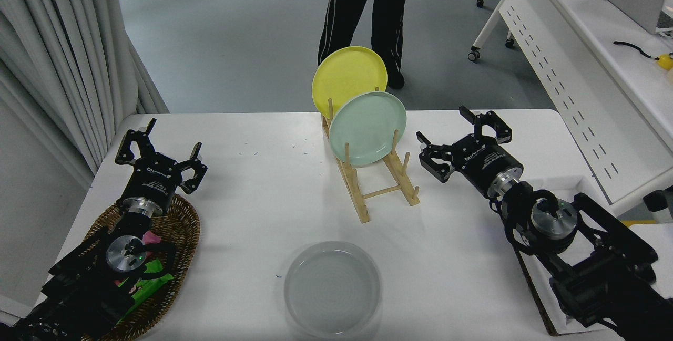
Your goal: Place the plate on the table
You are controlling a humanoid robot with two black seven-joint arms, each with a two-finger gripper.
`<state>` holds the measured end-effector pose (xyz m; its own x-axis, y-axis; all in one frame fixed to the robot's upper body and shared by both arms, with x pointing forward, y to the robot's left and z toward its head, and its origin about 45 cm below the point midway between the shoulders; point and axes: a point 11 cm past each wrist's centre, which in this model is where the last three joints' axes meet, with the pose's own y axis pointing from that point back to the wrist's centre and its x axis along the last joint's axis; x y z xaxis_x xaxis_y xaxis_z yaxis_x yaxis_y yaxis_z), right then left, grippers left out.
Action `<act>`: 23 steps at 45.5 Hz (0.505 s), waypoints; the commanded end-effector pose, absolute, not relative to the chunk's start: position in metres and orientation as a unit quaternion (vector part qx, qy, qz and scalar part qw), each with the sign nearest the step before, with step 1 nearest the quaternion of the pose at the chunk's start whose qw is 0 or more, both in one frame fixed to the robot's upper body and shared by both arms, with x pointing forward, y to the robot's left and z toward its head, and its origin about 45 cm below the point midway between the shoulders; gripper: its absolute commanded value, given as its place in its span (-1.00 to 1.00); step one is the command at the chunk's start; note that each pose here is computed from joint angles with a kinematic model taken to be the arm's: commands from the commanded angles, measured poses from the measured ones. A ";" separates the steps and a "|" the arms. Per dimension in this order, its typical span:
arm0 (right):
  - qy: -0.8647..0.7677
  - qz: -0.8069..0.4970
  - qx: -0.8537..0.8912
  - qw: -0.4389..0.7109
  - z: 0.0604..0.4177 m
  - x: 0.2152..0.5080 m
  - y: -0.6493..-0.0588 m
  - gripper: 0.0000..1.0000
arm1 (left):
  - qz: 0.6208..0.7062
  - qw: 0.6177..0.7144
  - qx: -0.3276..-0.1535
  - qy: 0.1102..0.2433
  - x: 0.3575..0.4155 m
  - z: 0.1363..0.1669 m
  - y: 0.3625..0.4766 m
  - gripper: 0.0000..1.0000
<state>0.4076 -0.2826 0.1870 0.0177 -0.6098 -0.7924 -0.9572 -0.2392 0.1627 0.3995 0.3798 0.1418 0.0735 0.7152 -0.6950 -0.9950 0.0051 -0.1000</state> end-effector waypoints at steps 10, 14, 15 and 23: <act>0.670 0.147 -0.722 0.096 0.199 0.398 -0.344 1.00 | 0.639 0.669 -0.299 0.234 0.3995 0.1417 0.380 1.00; 0.676 0.090 -0.725 0.093 0.207 0.398 -0.349 1.00 | 0.639 0.669 -0.299 0.234 0.3995 0.1417 0.380 1.00; 0.677 0.078 -0.726 0.091 0.208 0.398 -0.350 1.00 | 0.639 0.669 -0.299 0.234 0.3995 0.1417 0.380 1.00; 0.682 0.075 -0.726 0.058 0.187 0.394 -0.353 1.00 | 0.639 0.669 -0.299 0.234 0.3995 0.1417 0.380 1.00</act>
<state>0.3989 -0.3428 0.1981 0.0643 -0.9438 -0.3242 -0.9963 -0.0791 0.0328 0.3995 0.3798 0.1417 0.0735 0.7152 -0.6950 -0.9950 0.0051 -0.1000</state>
